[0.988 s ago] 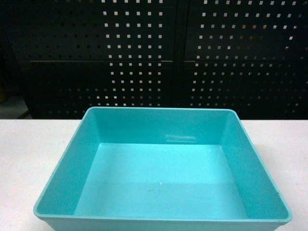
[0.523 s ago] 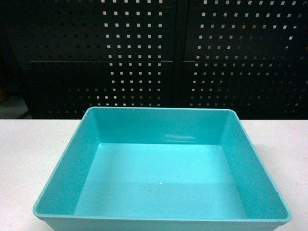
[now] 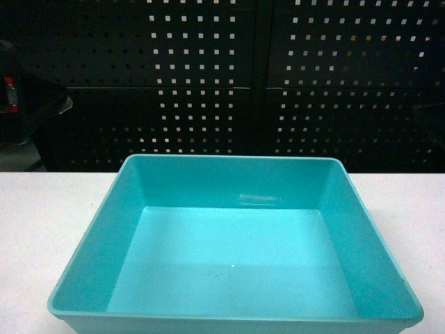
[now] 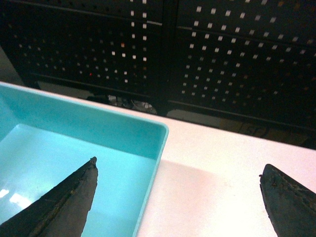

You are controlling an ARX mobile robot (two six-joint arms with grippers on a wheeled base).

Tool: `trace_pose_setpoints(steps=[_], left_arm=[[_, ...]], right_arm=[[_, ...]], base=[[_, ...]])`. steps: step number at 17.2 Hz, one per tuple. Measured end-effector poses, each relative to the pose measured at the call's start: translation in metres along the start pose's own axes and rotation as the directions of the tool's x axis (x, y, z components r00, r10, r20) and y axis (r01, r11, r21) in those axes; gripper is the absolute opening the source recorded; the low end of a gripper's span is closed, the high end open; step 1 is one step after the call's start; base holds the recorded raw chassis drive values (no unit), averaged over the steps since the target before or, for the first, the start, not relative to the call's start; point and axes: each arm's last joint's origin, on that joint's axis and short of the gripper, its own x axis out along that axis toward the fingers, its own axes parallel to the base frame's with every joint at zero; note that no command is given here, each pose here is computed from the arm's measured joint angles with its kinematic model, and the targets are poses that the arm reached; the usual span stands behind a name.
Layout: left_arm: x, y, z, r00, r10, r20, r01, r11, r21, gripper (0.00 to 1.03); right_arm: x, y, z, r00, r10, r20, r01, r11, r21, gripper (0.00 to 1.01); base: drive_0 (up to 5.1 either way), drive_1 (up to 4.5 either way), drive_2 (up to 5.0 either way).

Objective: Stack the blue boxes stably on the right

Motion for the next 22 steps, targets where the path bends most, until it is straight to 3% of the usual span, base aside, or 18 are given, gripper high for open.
trace_pose_setpoints(steps=[7,10,14,16,17,22], left_arm=[[0.017,-0.006,-0.005,0.999,-0.001,-0.046,0.002,0.9999,0.014,0.98],[0.029,-0.017,-0.014,0.991,-0.043,-0.126,0.046,0.9988,0.018,0.98],[0.054,-0.026,-0.054,0.960,-0.053,-0.277,0.058,0.9982,0.013,0.98],[0.063,-0.027,-0.070,0.954,-0.023,-0.300,0.034,0.9990,0.029,0.98],[0.070,-0.026,-0.093,0.931,-0.012,-0.365,0.025,0.9993,0.029,0.98],[0.074,-0.033,-0.111,0.914,-0.014,-0.405,0.030,0.9990,0.033,0.98]], right_arm=[[0.017,0.008,-0.011,0.997,0.025,-0.069,-0.026,0.9996,-0.010,0.98],[0.030,0.014,-0.017,0.994,0.043,-0.105,-0.044,0.9989,-0.016,0.98],[0.053,0.020,-0.053,0.976,0.050,-0.213,-0.054,0.9984,-0.013,0.98],[0.060,0.022,-0.072,0.962,0.055,-0.267,-0.060,0.9982,-0.011,0.98],[0.062,0.022,-0.093,0.945,0.056,-0.322,-0.061,0.9981,-0.006,0.98],[0.065,0.016,-0.116,0.935,0.047,-0.352,-0.037,0.9987,0.035,0.98]], base=[[0.0,0.00,0.0],[0.0,0.00,0.0],[0.0,0.00,0.0],[0.0,0.00,0.0],[0.0,0.00,0.0],[0.0,0.00,0.0]])
